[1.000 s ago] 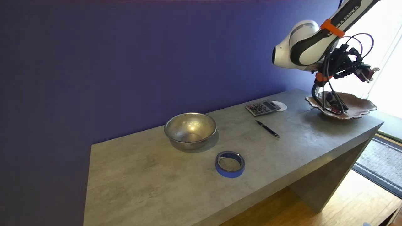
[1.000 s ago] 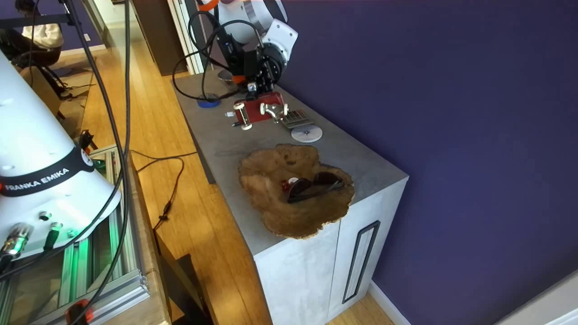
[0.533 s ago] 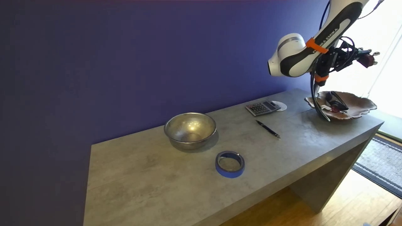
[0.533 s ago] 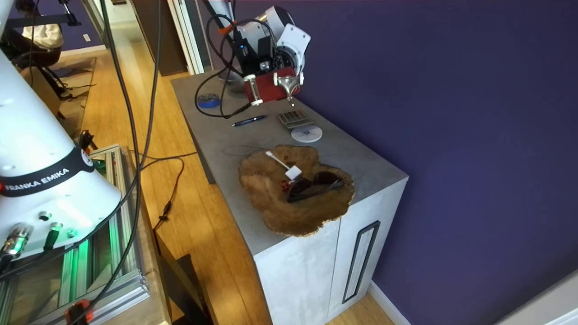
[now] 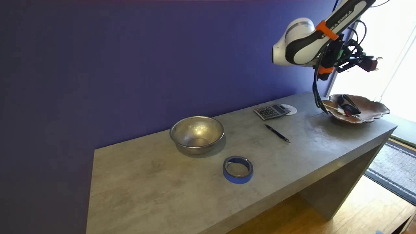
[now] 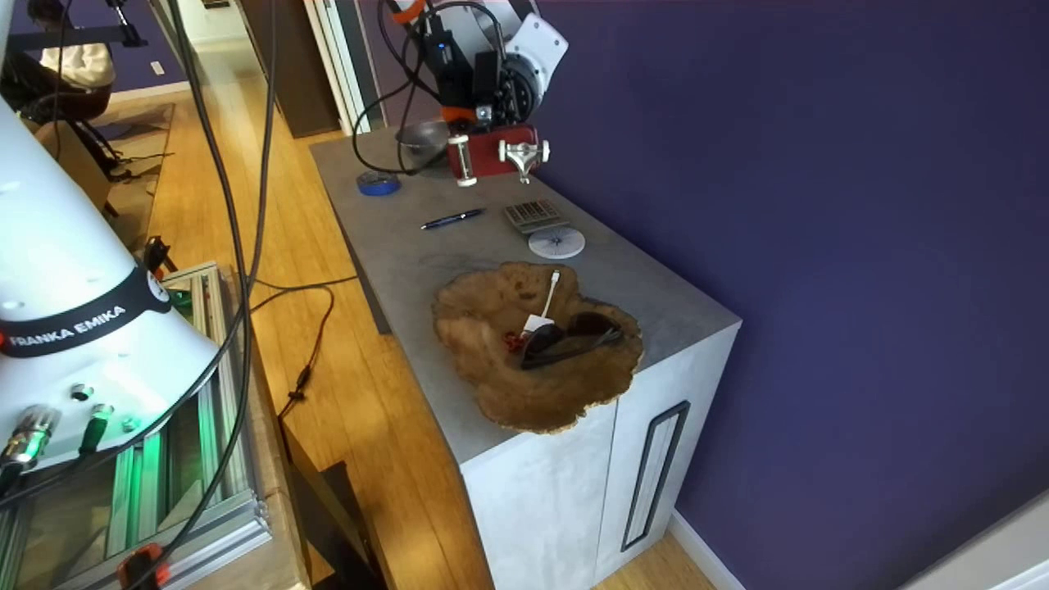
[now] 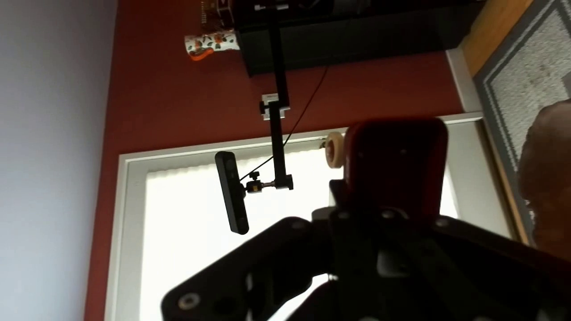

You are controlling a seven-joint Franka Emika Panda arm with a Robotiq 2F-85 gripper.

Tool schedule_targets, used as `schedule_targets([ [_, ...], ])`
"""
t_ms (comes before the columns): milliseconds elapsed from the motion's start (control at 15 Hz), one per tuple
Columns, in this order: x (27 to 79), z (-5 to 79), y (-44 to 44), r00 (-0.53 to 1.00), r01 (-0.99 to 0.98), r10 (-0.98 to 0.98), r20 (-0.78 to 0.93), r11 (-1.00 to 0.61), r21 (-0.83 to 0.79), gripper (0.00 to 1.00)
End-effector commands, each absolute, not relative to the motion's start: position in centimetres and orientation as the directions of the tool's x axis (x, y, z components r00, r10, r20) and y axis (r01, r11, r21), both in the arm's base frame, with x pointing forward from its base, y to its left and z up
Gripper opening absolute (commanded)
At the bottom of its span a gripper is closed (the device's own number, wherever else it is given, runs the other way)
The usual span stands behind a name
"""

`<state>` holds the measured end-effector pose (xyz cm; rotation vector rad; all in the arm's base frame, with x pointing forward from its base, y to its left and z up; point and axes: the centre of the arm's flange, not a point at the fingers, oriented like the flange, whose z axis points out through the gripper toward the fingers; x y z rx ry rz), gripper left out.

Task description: Pick up the red trolley, tilt the red trolley so the white lightning digital av adapter falls into the brown bowl, put the red trolley on the top right side of the table

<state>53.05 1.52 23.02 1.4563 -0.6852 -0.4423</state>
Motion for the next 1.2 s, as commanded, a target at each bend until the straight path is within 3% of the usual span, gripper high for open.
schedule_targets([
  [0,49.6,27.8,4.9,0.749,-0.161,-0.661,0.052,-0.105,0.981,0.01],
  [400,48.4,28.1,9.8,0.791,-0.239,-0.609,-0.06,-0.398,0.886,0.01],
  [800,49.3,27.8,7.6,0.875,-0.28,-0.476,-0.083,-0.639,0.716,0.01],
  [867,51.1,26.8,9.3,0.847,-0.291,-0.528,-0.069,-0.566,0.771,0.01],
  [933,51.2,26.9,8.8,0.848,-0.295,-0.525,-0.068,-0.575,0.763,0.04],
  [1133,52.3,27.9,8.3,0.765,-0.409,-0.64,-0.074,-0.57,0.713,0.01],
])
